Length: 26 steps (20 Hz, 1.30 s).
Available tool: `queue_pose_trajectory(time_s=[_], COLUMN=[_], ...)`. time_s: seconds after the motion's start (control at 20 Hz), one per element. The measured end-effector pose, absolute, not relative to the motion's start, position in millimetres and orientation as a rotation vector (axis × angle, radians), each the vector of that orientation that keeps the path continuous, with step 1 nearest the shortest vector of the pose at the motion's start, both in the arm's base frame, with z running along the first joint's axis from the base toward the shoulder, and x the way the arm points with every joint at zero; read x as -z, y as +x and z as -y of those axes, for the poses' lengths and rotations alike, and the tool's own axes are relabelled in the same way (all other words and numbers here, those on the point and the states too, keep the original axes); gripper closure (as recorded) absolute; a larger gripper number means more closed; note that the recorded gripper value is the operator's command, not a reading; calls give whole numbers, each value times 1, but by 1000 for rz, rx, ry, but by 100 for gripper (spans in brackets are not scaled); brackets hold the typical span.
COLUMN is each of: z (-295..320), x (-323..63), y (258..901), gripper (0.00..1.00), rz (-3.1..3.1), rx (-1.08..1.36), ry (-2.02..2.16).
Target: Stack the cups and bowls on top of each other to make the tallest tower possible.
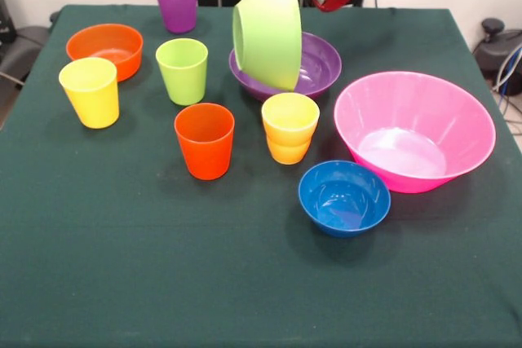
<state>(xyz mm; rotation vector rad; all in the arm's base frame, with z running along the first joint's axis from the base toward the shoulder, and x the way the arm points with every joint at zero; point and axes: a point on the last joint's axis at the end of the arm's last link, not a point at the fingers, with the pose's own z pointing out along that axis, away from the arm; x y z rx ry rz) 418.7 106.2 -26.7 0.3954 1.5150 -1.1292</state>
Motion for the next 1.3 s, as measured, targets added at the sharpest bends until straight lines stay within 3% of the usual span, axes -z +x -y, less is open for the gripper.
queue_pose_trajectory(time_s=[1.3], z=[-110], x=[36], y=[415], gripper=[100], rz=[-1447], rx=[1074], ry=[465])
